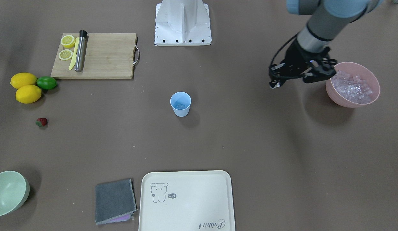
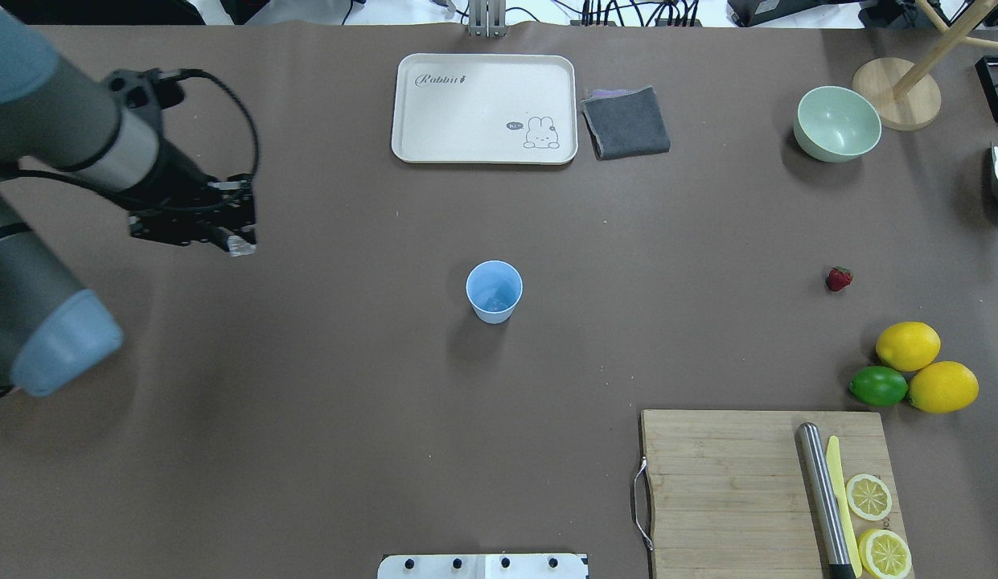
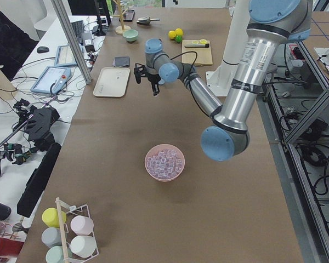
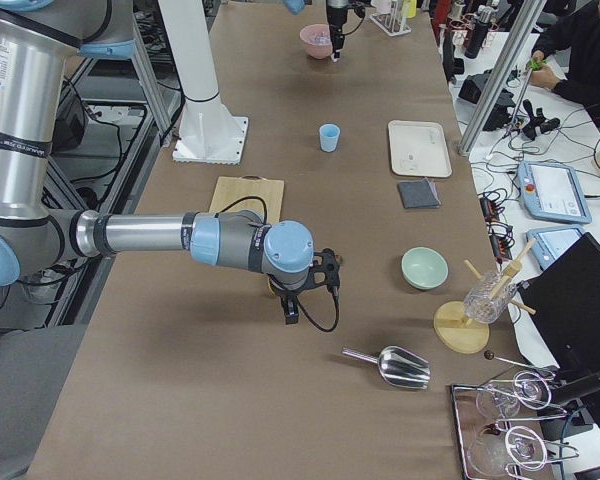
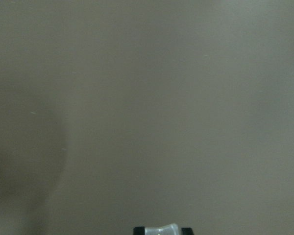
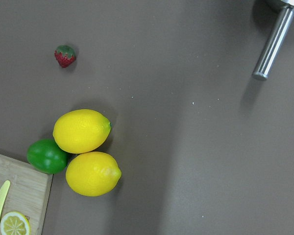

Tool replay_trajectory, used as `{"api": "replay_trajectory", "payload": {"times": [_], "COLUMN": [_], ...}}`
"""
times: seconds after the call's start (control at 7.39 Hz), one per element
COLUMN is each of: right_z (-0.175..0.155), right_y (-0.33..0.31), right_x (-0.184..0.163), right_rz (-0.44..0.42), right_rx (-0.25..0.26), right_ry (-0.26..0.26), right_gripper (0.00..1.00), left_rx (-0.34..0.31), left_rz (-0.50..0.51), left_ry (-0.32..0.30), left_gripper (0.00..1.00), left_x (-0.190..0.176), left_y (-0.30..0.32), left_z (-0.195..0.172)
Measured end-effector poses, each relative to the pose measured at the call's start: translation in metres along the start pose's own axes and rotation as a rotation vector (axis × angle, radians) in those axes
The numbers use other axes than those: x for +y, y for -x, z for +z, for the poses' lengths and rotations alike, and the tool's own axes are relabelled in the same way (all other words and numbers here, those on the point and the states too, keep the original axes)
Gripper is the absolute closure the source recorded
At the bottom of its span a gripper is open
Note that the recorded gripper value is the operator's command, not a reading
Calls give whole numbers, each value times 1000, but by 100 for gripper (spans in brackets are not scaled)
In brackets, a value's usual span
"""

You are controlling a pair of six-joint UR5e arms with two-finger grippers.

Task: Put ice and strawberries in cup
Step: 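Carry the cube with the left gripper over the blue cup and release, then move the empty left gripper back over the pink ice bowl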

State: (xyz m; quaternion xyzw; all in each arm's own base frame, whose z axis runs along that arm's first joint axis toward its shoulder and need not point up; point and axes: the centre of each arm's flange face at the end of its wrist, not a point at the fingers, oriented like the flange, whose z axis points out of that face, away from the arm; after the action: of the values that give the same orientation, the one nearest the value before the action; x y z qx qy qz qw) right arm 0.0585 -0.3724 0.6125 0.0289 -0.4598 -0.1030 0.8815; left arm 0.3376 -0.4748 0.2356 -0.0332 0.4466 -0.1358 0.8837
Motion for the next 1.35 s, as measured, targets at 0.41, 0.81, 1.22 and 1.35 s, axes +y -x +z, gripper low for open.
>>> {"api": "replay_trajectory", "payload": {"times": [0.41,0.81,1.22,1.35], "right_z": [1,2,2,2], "right_y": [-1,-1,-2,-2], "right_x": [1,2,2,2], "right_rz": [3,5,8,8], "right_rx": [-2,-3,-5,-5], "right_ry": [3,4,4,4], "right_gripper": [0,0,0,0], "left_rx": [29,58,66,68], "left_rz": [-33,-10,2,4], "left_ry": [-9,-23,-23,-24], "left_gripper": [100,6,3,3], "left_x": [41,72,84,85], "left_y": [-166,-212,-216,-217], "left_z": [39,78,88,88]}}
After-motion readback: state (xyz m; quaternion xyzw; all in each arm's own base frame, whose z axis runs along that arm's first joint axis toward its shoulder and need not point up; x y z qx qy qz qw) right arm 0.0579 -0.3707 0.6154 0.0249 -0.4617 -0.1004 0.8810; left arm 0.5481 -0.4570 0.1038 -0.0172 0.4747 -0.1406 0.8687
